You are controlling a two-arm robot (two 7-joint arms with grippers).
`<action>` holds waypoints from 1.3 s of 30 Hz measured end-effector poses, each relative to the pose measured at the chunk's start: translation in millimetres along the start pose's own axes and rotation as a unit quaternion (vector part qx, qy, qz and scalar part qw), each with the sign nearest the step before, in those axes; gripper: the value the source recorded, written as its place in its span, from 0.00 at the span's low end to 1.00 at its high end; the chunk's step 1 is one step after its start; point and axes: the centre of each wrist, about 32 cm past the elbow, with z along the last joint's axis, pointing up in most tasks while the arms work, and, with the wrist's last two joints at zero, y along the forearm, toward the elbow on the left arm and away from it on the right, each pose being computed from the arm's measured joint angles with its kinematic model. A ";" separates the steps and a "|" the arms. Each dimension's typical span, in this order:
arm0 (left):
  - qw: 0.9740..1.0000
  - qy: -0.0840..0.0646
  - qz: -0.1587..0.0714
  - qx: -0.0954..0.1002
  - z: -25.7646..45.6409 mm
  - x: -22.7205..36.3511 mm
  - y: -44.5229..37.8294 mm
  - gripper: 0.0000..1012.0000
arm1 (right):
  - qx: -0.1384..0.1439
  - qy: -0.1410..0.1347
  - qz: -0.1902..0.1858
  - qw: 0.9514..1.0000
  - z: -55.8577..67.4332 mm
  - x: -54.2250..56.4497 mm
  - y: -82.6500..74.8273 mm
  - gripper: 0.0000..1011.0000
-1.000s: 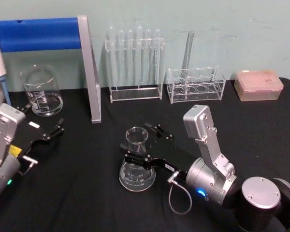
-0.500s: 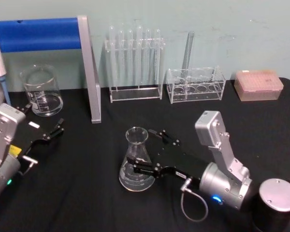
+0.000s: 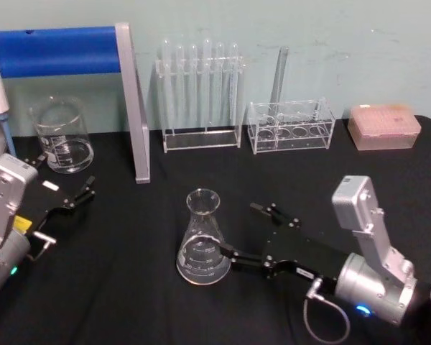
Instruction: Grasp the erlenmeyer flask with one hand, shake it three times, then place it back.
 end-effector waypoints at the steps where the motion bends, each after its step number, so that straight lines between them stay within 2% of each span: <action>1: 1.000 0.000 0.000 0.000 0.0 0.0 0.0 0.99 | -0.001 0.000 -0.002 1.000 0.1 0.7 -2.3 0.99; 6: 1.000 0.000 0.000 0.000 0.0 0.0 0.0 0.99 | 0.001 -0.001 -0.026 1.000 1.1 4.5 -11.9 0.99; 9: 1.000 0.000 0.000 0.000 0.0 0.0 0.0 0.99 | 0.006 0.001 -0.059 0.998 2.3 8.1 -15.7 0.99; 12: 1.000 0.000 0.000 0.000 0.0 0.0 0.0 0.99 | 0.018 0.004 -0.100 0.995 3.9 10.6 -15.5 0.99; 13: 1.000 0.000 0.000 0.000 0.0 0.0 0.0 0.99 | 0.023 0.005 -0.122 0.992 3.9 11.7 -14.6 0.99; 16: 1.000 0.000 0.000 0.000 0.0 0.0 0.0 0.99 | 0.031 0.006 -0.150 0.988 3.9 12.5 -12.1 0.99; 19: 1.000 0.000 0.000 0.000 0.0 0.0 0.0 0.99 | 0.043 0.009 -0.196 0.980 3.8 14.4 -5.3 0.99; 22: 1.000 0.000 0.000 0.000 0.0 0.0 0.0 0.99 | 0.048 0.011 -0.219 0.975 3.2 15.5 -0.2 0.99; 23: 1.000 0.000 0.000 0.000 0.0 0.0 0.0 0.99 | 0.050 0.011 -0.232 0.971 2.8 16.2 3.4 0.99; 26: 1.000 0.000 0.000 0.000 0.0 0.0 0.0 0.99 | 0.052 0.012 -0.249 0.967 1.6 17.4 9.1 0.99; 31: 1.000 0.000 0.000 0.000 0.0 0.0 0.0 0.99 | 0.048 0.011 -0.289 0.956 -4.5 19.4 26.1 0.99; 32: 1.000 0.000 0.000 0.000 0.0 0.0 0.0 0.99 | 0.048 0.011 -0.289 0.956 -4.5 19.4 26.1 0.99; 36: 1.000 0.000 0.000 0.000 0.0 0.0 0.0 0.99 | 0.035 0.009 -0.312 0.949 -11.2 20.8 35.9 0.99; 39: 1.000 0.000 0.000 0.000 0.0 0.0 0.0 0.99 | 0.029 0.008 -0.320 0.947 -13.8 21.5 39.0 0.99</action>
